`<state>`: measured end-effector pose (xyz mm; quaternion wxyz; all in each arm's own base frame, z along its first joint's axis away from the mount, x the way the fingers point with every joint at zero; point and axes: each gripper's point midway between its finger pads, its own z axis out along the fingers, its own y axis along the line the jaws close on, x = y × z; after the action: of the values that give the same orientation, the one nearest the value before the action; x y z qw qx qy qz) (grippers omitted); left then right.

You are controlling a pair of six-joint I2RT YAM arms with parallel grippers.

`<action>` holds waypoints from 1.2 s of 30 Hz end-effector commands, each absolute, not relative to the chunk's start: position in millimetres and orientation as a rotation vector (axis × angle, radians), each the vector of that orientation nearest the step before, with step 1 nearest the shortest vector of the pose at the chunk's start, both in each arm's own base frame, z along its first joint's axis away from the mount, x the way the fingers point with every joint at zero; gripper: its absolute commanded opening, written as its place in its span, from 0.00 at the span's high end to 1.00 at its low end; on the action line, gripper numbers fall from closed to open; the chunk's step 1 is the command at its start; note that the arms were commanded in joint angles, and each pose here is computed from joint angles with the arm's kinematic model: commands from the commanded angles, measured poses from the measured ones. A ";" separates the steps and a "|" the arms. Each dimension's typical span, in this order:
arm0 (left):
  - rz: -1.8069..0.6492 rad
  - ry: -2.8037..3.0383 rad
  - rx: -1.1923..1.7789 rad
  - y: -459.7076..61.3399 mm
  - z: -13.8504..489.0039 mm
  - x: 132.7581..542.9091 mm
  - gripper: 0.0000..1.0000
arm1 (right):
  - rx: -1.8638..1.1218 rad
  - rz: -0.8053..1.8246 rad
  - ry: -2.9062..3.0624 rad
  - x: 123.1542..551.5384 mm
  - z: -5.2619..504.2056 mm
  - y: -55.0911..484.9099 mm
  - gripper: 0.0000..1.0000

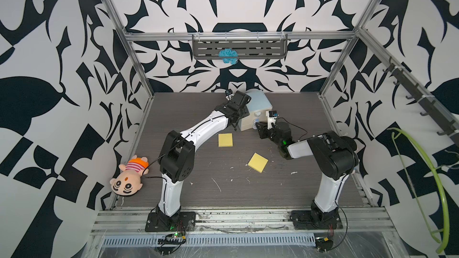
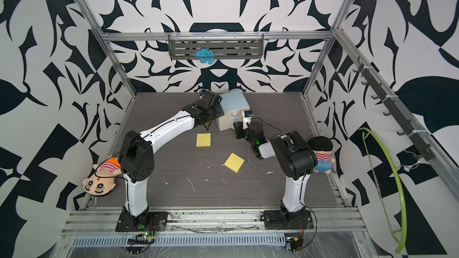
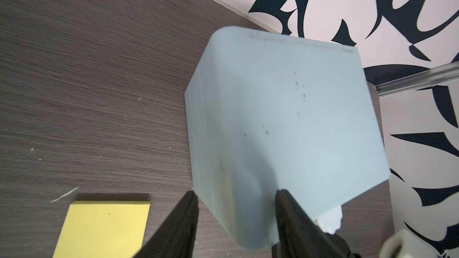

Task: Please put the sticky notes in the drawer by color
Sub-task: Close the drawer in the storage box, then open the drawer in the storage box.

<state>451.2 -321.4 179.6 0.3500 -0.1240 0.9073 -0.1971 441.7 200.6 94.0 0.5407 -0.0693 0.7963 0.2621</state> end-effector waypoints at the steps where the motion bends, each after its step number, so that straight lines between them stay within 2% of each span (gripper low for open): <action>1: -0.376 2.514 -0.289 -306.7 125.1 431.8 0.45 | -0.082 0.641 1.799 441.5 115.2 193.7 0.62; 10: -0.389 2.520 -0.285 -309.1 124.2 432.8 0.46 | 0.046 0.773 1.810 450.5 81.7 201.6 0.51; 23: -0.393 2.523 -0.295 -305.5 124.1 433.5 0.46 | 0.078 0.841 1.806 469.9 74.9 217.8 0.52; 30: -0.398 2.528 -0.296 -304.9 122.7 434.4 0.46 | 0.069 0.861 1.804 474.9 74.9 223.0 0.61; 32: -0.399 2.530 -0.295 -305.1 122.1 434.3 0.46 | 0.061 0.864 1.804 474.8 75.7 224.1 0.66; 34: -0.401 2.531 -0.297 -304.4 122.0 434.6 0.47 | 0.050 0.864 1.804 473.4 76.9 224.6 0.75; 36: -0.399 2.532 -0.298 -304.1 121.4 434.8 0.46 | 0.043 0.863 1.804 471.3 78.2 224.3 0.77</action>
<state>454.0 -321.5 179.5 0.3411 -0.1233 0.9072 -0.2129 464.2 216.2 50.7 0.5154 0.0305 0.7836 0.3455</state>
